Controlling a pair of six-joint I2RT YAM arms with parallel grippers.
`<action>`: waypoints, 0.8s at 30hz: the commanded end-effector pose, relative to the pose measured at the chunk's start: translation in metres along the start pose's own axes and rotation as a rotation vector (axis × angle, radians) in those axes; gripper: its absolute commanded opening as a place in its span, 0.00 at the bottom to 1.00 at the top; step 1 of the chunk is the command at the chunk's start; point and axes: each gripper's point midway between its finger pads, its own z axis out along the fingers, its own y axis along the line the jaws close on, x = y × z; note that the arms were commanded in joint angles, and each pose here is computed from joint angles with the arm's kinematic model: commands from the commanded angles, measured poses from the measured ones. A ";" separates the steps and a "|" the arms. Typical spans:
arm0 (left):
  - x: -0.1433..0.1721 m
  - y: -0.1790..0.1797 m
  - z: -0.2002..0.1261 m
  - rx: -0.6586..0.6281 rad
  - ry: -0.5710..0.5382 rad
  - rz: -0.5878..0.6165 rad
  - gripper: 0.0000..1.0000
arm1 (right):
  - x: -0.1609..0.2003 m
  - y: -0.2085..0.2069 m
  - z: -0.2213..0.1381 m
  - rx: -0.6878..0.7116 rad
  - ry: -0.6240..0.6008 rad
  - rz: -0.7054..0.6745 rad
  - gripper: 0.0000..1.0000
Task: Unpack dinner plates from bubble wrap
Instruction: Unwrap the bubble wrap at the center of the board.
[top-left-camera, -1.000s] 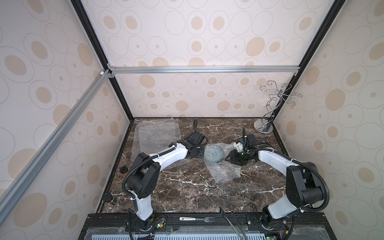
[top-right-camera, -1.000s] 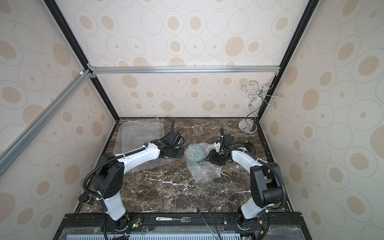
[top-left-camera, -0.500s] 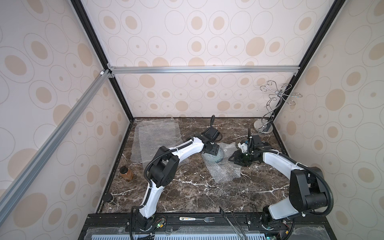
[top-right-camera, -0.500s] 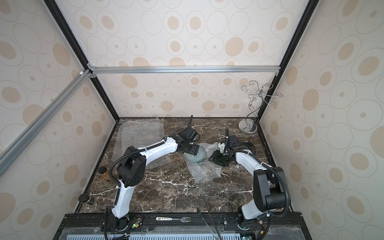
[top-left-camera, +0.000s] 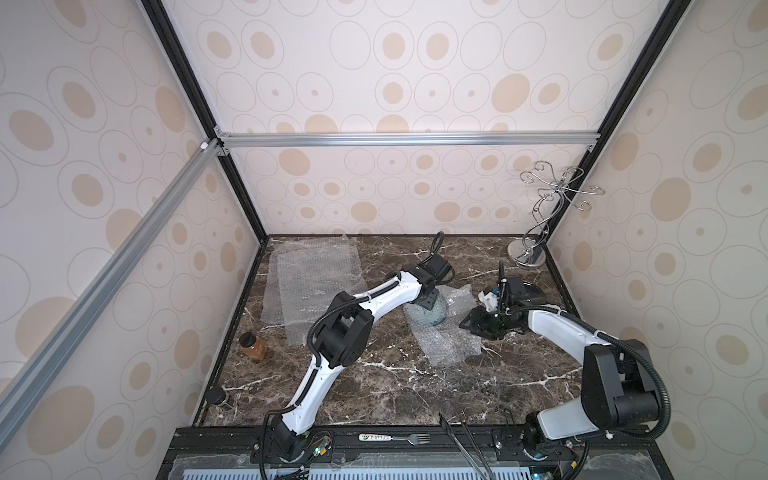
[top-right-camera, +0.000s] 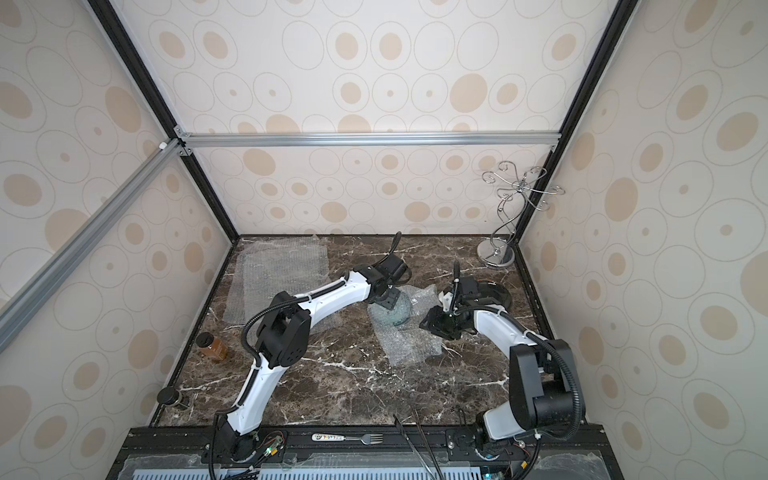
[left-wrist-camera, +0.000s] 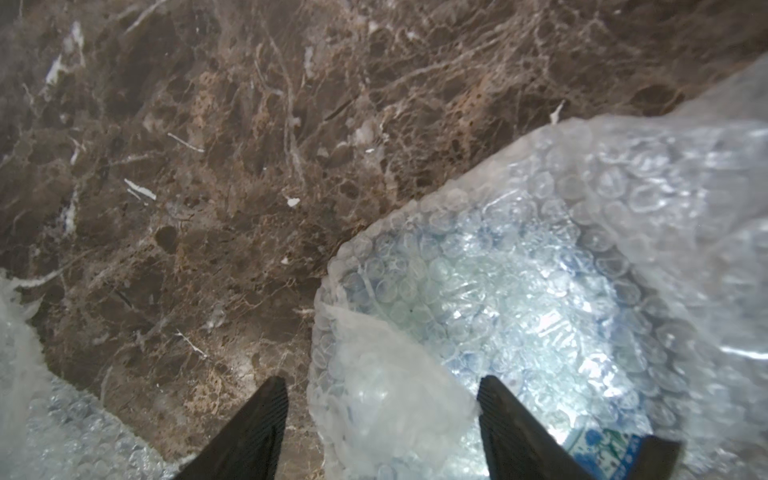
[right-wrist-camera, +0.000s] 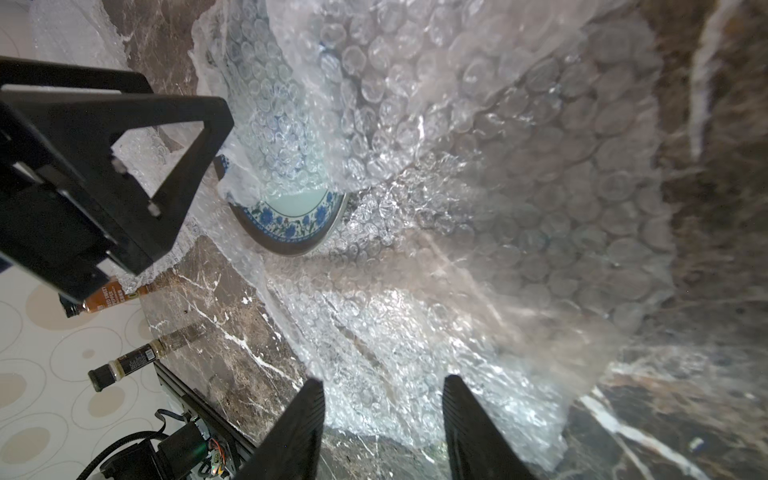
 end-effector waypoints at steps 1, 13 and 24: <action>0.002 0.005 -0.002 -0.047 0.014 0.038 0.62 | 0.004 -0.001 -0.002 -0.003 0.007 -0.007 0.50; -0.003 0.012 -0.013 -0.061 -0.009 0.037 0.23 | 0.001 0.001 -0.001 -0.010 0.010 -0.004 0.50; 0.001 0.028 -0.020 0.020 -0.018 -0.036 0.15 | -0.001 0.002 -0.003 -0.002 0.005 -0.012 0.50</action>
